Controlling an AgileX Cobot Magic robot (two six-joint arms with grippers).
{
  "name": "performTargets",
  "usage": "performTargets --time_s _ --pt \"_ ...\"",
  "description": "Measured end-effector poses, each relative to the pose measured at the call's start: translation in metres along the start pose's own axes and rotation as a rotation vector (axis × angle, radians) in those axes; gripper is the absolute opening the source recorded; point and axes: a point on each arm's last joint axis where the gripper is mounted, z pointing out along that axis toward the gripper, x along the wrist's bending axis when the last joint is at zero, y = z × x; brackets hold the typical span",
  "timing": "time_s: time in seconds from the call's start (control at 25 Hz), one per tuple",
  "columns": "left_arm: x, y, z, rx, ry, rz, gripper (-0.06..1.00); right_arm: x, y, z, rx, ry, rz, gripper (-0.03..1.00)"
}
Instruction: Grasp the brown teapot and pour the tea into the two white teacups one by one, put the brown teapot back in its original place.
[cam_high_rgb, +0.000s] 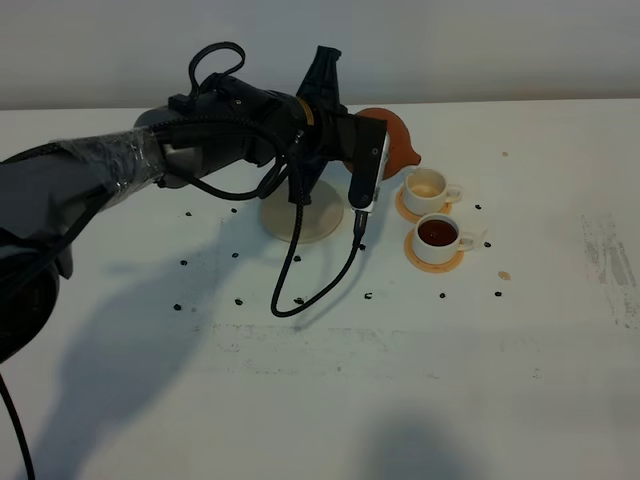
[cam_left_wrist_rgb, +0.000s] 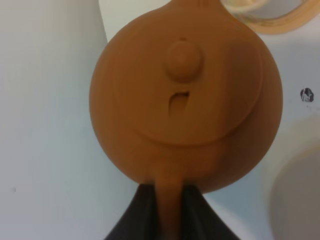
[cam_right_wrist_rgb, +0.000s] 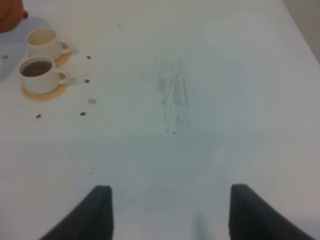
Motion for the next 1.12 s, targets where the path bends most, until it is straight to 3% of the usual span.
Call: performTargets --time_s 0.4,0.72,1.12 --pt "-0.0068 0.0023 0.0077 -0.004 -0.012 0.105 0.09 0.0000 0.0000 0.0000 0.000 0.000 0.000 0.49" --pt "-0.0046 0.0051 0.0084 -0.012 0.022 0.181 0.09 0.0000 0.0000 0.0000 0.000 0.000 0.000 0.49" --pt "-0.0023 0.0056 0.0084 -0.014 0.047 0.200 0.09 0.0000 0.0000 0.0000 0.000 0.000 0.000 0.49"
